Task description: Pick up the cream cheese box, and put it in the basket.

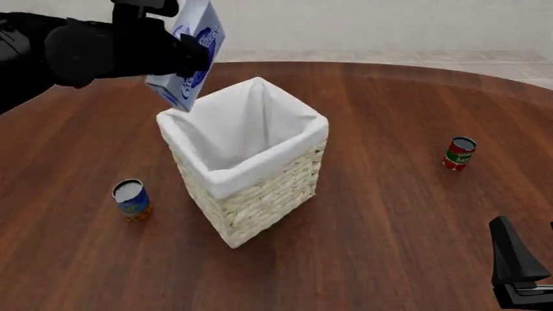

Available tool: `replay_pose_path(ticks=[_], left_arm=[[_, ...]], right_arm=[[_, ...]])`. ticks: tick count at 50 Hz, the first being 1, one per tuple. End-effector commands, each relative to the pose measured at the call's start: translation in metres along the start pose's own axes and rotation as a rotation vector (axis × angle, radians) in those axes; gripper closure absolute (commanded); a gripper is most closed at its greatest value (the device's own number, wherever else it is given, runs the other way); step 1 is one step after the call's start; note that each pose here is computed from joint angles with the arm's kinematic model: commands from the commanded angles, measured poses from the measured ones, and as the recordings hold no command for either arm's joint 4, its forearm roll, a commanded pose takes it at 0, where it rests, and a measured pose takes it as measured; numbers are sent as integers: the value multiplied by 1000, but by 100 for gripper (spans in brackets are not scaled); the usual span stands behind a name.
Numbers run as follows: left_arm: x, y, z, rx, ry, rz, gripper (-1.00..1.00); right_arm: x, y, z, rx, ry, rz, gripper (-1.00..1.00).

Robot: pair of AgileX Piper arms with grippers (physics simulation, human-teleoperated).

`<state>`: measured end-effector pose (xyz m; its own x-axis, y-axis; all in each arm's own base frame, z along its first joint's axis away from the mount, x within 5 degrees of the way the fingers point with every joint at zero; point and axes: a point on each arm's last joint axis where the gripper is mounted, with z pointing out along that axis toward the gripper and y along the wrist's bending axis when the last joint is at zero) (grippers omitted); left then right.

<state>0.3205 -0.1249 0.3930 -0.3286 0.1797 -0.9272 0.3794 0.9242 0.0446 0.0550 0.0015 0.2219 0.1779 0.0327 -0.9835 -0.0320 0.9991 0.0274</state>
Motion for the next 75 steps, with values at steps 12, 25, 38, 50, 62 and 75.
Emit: replay_pose_path(ticks=[12,25,38,50,62,75], left_arm=[[25,0,25,-2,22,-11,100],[27,-15,41,36,33,3,100],[33,-27,51,64,47,16,100],[36,-40,56,94,51,15,100],[51,-52,56,121,71,9,100],[63,-54,63,124,82,9,100]], right_arm=[[0,0,0,0,0,0,-100],[0,0,0,0,0,0,-100],[0,0,0,0,0,0,-100],[0,0,0,0,0,0,-100],[0,0,0,0,0,0,-100],[0,0,0,0,0,0,-100]])
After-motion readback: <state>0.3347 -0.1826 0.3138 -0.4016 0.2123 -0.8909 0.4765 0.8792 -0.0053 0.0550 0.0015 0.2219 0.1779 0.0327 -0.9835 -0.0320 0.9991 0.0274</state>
